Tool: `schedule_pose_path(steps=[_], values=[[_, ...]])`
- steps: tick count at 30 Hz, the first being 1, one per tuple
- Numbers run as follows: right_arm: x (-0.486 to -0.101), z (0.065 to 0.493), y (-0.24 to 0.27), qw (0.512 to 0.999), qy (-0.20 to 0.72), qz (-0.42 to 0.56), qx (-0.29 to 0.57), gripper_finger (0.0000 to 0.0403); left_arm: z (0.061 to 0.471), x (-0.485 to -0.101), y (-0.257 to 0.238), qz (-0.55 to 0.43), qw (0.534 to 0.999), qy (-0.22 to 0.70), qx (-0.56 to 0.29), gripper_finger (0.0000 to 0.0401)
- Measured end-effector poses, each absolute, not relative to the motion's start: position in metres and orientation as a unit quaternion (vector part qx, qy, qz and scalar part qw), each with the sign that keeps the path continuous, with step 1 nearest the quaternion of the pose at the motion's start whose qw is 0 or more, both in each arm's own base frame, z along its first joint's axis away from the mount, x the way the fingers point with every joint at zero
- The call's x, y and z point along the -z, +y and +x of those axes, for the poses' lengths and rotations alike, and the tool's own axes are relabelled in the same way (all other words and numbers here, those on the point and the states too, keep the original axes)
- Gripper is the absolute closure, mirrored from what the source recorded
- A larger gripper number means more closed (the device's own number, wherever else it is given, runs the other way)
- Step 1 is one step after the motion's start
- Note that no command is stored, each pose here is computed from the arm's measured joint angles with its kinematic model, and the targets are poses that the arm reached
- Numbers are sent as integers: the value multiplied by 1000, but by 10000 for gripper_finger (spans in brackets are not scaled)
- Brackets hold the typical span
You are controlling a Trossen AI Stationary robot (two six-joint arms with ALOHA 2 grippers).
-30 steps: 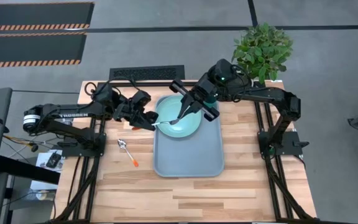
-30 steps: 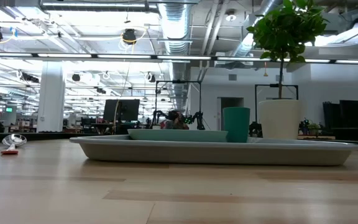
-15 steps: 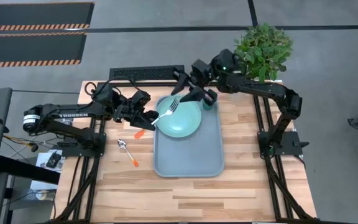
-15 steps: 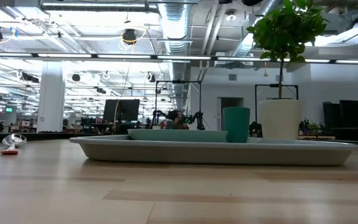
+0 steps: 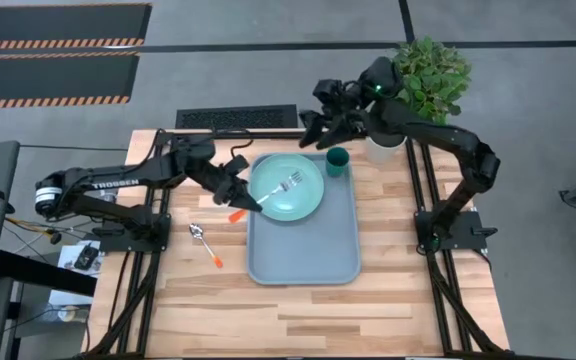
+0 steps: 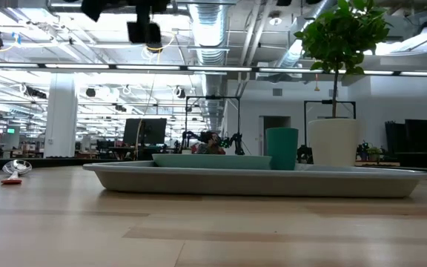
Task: Pick and place plate/cup/fork/spoon on tray
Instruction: Put the orange fork on the gray serving tray to the bottom of the light green plate
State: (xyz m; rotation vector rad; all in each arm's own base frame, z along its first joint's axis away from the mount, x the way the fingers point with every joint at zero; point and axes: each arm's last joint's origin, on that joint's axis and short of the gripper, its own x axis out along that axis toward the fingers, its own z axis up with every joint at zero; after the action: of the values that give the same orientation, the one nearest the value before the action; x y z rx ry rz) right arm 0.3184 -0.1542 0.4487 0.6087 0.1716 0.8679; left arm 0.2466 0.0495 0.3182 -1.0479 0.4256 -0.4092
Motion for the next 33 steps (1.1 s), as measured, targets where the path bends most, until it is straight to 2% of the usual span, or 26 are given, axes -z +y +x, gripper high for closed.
schedule_pose_path(steps=[6, 10, 14, 21, 26, 33], values=[[-436, 308, -157, 872, 113, 347, -326, 143, 238, -300, 57, -497, 824, 253, 100, 401], [-406, 301, -152, 896, 184, 368, -165, 143, 231, -300, 58, -479, 836, 256, 80, 401], [-379, 300, -146, 902, 274, 332, -28, 143, 229, -300, 57, -472, 839, 261, 73, 401], [-378, 324, -123, 911, 265, 311, -60, 143, 226, -293, 58, -457, 843, 282, 37, 401], [-353, 342, -117, 892, 309, 329, -23, 143, 225, -289, 59, -439, 851, 288, 2, 401], [-329, 364, -114, 879, 333, 342, -24, 143, 225, -289, 60, -434, 854, 287, -4, 401]])
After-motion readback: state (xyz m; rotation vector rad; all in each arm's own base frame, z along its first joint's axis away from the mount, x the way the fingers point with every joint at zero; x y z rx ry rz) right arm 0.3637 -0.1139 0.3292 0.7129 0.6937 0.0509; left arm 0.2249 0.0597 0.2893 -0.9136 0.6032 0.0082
